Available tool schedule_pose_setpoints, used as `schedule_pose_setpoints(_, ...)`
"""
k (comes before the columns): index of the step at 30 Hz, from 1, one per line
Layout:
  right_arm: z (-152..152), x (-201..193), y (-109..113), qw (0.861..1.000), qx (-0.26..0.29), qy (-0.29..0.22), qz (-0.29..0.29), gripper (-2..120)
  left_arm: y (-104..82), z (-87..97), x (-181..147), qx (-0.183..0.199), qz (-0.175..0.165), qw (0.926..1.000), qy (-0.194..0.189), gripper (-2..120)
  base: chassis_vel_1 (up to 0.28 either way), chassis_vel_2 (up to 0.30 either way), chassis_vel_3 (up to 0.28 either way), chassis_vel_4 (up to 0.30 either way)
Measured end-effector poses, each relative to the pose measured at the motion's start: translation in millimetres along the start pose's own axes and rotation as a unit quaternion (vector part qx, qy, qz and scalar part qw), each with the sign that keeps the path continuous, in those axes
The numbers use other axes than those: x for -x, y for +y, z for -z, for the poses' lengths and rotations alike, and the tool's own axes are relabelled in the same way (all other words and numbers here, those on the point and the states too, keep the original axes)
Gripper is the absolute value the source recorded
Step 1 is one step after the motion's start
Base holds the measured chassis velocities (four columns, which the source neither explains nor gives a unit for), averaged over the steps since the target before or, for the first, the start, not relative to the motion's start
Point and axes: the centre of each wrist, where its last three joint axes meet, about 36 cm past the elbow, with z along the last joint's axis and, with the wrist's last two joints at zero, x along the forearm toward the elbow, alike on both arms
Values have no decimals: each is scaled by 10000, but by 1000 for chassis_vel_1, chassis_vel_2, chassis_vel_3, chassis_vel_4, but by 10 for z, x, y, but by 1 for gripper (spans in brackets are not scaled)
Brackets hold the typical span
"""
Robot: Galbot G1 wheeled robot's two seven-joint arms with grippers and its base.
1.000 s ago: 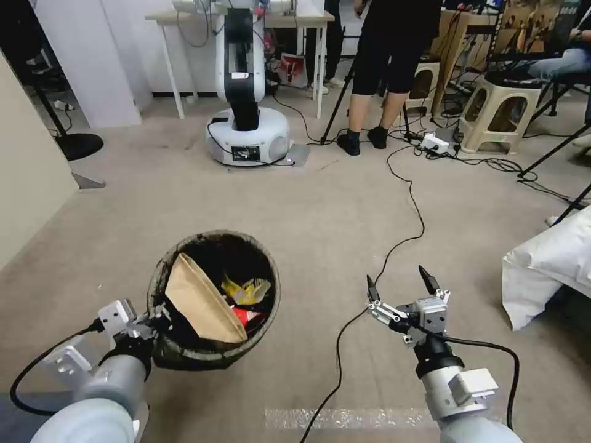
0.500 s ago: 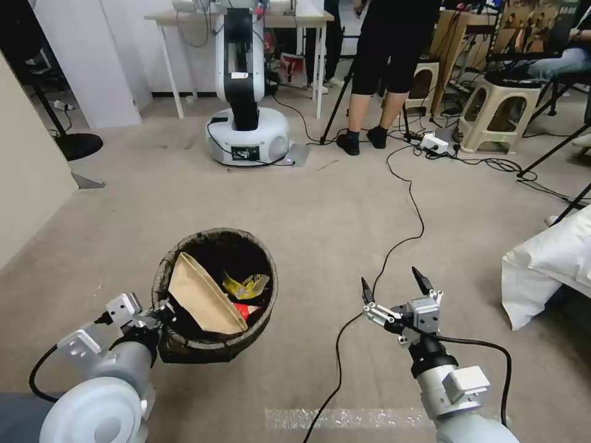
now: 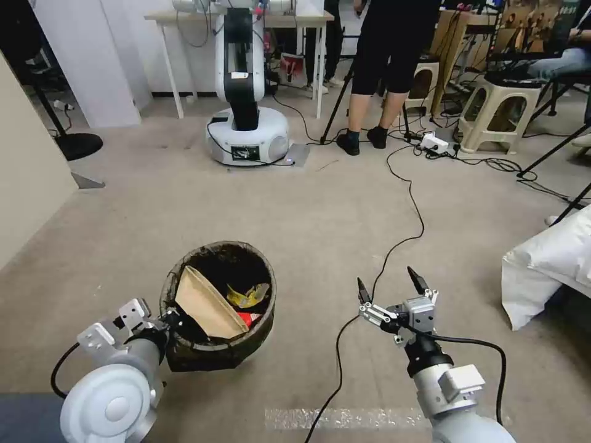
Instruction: Pick up the trash bin, then pick up the garbage from the floor and place it into the trash bin.
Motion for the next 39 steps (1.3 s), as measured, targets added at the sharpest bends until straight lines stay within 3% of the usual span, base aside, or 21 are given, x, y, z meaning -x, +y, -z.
schedule_pose_setpoints(11,0,14,9,10000,7,-17,14,100,10,-41,61,12,134,9994,325,3,0,0,0,0)
schedule_pose_setpoints(33,1,39,8,10000,18,-32,10,100,30,-72,179,204,367,9974,585,3,0,0,0,0)
schedule_pose_setpoints(35,0,39,9,10000,21,-31,11,100,32,-70,180,214,375,9973,587,3,0,0,0,0)
schedule_pose_setpoints(39,4,47,16,10000,28,-45,22,100,20,-53,166,235,374,9976,540,21,0,0,0,0)
